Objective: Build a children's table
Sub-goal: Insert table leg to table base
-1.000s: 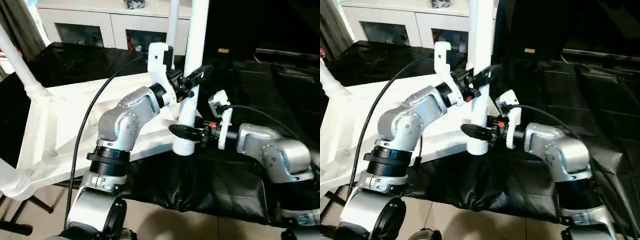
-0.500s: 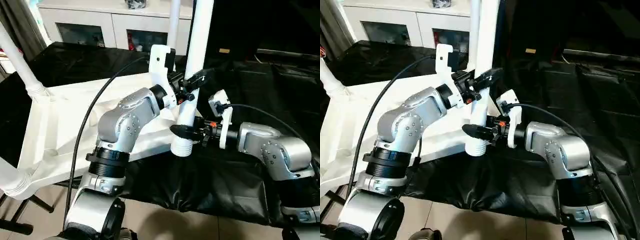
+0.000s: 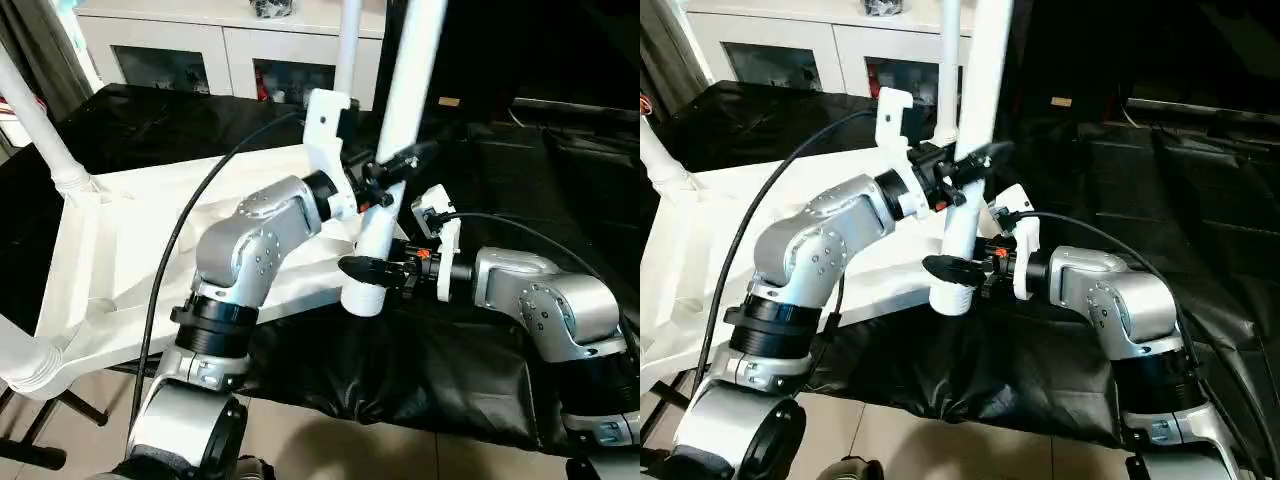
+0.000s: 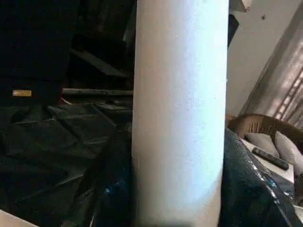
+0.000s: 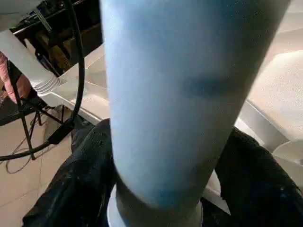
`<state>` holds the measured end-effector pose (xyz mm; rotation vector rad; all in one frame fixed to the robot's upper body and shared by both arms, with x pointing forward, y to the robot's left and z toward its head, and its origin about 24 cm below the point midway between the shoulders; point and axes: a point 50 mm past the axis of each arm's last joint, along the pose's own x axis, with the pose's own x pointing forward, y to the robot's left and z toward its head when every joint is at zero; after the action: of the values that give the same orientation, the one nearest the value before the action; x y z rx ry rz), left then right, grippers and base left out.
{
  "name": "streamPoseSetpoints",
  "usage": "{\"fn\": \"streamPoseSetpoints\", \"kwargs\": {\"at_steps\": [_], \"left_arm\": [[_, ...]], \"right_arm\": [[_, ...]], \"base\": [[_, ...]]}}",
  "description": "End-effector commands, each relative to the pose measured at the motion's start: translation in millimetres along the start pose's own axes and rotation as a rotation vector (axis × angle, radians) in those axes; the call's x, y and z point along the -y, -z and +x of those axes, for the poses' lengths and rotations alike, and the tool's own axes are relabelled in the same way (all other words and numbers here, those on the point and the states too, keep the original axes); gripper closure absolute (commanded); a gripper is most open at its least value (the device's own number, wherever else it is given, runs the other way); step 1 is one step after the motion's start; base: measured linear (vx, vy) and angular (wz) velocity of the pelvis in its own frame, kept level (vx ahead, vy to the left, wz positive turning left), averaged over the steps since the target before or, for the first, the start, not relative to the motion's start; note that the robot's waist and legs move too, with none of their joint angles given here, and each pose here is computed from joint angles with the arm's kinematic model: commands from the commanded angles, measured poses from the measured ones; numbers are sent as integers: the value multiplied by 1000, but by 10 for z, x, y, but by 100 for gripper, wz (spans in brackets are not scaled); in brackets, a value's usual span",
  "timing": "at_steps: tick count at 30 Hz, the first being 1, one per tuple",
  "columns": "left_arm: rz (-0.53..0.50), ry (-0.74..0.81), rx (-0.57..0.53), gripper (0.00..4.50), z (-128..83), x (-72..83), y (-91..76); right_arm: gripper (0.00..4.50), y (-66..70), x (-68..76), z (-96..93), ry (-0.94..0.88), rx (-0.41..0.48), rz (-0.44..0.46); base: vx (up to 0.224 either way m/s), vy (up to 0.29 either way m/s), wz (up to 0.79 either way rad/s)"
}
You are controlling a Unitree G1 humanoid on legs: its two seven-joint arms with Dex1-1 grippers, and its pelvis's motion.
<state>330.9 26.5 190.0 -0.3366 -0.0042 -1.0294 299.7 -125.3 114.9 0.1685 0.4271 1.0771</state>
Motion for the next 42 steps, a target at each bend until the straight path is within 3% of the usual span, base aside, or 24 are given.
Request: {"fn": "streamPoseSetpoints", "kwargs": {"at_steps": [1,10,19,20,21,23,25,32,42], "left_arm": [[11,29,1,268,3,49,-25],[17,27,1,268,-3,39,-35],[21,26,5,268,-5,29,-54],[21,26,5,268,-5,28,-55],[22,27,5,268,-4,28,-56],[22,27,4,268,-4,26,-58],[23,28,4,268,-3,26,-58],[21,30,8,268,4,29,-69],[21,37,7,268,7,31,-79]], "right_arm": [[168,-37,10,3,2,1,-9],[249,20,3,22,-7,-16,1],[259,43,-2,24,-12,-23,4],[203,39,-2,24,-12,-20,5],[189,34,7,28,0,-15,6],[189,28,25,33,22,-13,-5],[162,30,42,38,39,-17,-17],[158,27,31,39,24,-17,-14],[248,12,36,36,17,-4,-4]], "base": [[0,0,0],[0,0,0],[0,0,0],[0,0,0],[0,0,0],[0,0,0],[0,0,0],[0,0,0],[0,0,0]]}}
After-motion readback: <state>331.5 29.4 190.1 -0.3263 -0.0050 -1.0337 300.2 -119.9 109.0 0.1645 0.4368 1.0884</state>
